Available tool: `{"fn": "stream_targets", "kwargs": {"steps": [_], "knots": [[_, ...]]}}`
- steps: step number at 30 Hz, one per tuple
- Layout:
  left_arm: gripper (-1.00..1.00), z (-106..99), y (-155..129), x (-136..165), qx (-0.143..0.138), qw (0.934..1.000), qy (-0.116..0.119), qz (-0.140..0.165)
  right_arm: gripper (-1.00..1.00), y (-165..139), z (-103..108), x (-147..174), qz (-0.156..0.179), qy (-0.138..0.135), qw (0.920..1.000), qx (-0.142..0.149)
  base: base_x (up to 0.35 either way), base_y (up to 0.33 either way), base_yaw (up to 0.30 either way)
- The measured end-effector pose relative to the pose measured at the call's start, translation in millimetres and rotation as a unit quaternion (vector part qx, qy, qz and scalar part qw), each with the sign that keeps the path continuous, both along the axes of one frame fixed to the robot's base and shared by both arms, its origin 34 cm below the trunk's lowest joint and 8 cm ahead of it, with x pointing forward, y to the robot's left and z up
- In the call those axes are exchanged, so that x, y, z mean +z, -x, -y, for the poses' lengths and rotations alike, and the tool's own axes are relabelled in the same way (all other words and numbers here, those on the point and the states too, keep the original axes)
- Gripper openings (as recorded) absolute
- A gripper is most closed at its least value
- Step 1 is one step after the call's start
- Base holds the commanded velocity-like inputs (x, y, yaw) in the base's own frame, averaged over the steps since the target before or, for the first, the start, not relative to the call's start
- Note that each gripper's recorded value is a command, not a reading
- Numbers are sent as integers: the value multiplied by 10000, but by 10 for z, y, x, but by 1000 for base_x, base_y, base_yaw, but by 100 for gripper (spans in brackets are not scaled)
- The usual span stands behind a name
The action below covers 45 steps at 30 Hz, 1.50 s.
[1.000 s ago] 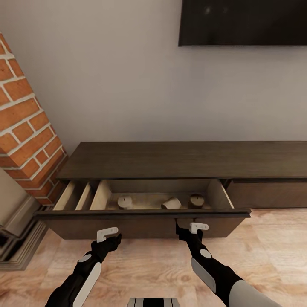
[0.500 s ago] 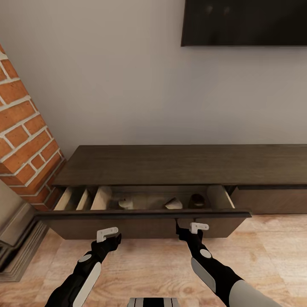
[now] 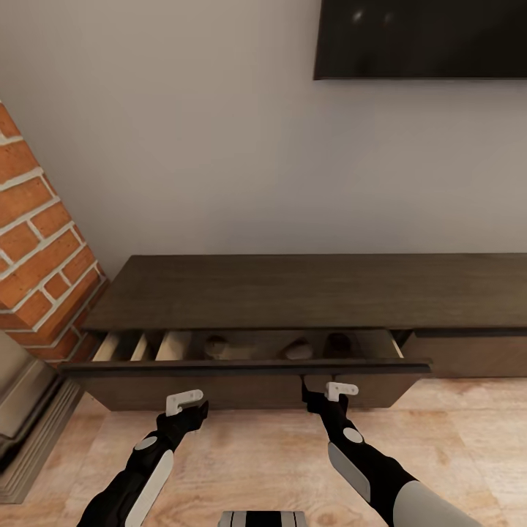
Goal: Place each of the two pumpkins and all three candles from the living room inside a cabinet in the living room (use any cabinet), then make sure every cabinet is closed, and position the cauldron so it is next to a table in the living room.
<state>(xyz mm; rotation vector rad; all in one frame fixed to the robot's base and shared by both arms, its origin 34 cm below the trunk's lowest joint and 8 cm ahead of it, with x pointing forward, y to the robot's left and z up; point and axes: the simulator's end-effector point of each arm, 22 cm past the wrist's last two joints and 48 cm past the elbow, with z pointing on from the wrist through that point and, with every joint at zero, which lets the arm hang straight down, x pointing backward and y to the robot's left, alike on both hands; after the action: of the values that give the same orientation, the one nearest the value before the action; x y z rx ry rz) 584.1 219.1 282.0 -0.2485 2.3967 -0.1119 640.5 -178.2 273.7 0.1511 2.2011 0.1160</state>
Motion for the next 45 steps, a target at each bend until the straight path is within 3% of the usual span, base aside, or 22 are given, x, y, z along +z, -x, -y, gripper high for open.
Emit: {"fn": "stream_targets", "kwargs": {"steps": [27, 45], "knots": [[100, 1, -1, 0, 0, 10000, 2, 1, 100, -2, 5, -1, -1, -5, 10000, -14, 155, 0, 0], [100, 0, -1, -4, -1, 10000, 0, -2, 100, -3, 6, -5, -4, -8, 10000, -18, -175, 0, 0]]}}
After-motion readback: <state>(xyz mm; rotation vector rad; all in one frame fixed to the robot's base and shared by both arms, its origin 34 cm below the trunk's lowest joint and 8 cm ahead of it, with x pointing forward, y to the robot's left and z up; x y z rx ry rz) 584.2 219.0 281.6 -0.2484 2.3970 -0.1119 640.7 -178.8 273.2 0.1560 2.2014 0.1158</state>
